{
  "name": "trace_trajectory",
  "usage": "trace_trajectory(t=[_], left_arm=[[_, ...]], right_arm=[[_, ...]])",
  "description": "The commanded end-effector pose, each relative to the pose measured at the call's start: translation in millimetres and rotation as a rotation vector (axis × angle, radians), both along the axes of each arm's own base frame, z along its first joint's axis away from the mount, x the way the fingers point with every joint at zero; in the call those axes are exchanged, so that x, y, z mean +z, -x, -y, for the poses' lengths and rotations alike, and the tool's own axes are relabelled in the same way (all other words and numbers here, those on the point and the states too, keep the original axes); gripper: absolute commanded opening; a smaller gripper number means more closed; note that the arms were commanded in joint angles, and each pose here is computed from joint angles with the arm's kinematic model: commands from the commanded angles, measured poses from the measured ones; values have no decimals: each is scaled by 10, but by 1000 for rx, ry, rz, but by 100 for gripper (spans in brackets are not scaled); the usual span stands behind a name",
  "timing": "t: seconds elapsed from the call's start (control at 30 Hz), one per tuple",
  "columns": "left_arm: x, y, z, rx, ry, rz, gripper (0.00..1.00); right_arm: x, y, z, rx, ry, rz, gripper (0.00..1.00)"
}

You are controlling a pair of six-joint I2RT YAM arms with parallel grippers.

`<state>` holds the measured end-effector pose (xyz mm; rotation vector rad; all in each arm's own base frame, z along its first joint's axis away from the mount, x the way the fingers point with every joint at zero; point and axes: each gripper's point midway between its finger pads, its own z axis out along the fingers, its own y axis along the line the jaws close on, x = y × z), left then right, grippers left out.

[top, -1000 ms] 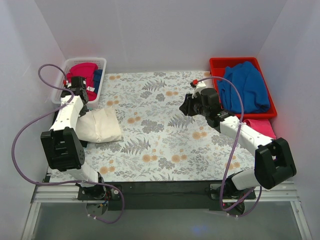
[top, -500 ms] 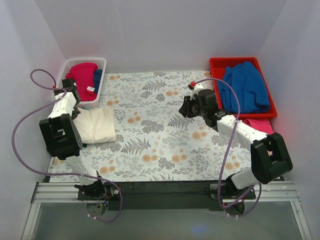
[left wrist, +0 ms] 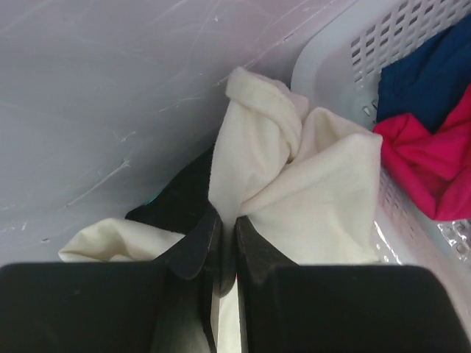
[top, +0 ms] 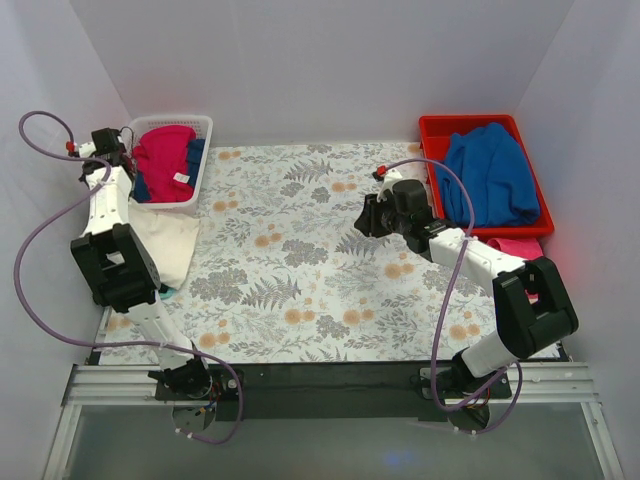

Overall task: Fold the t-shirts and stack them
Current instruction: Put the neatly folded tshirt into the corner of the board with the left arm

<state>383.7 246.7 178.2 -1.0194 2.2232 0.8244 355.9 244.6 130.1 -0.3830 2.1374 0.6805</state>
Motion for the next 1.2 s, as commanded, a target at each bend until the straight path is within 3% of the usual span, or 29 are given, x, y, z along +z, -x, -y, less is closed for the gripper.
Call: trace_trajectory(t=[0.0,0.2,0.4,0.57,1.17], left_arm=[[58,-44,-131,69,-52,35,0],[-287,122,-122,172,-16,-4,0],[-439,465,76,348,63,162,0],[-319,599,47,404,10,226,0],[-332,256,-393,490,-38,229,0]], right_arm=[[42,-49,-73,9,-36,29,35],[6,-91,-59,-6,-23,29,35],[-4,-114,-37,-14,-12,35,34],[-26,-85,-11,-16,-5,34,34],[36,-62,39,-30,-2,56,34]])
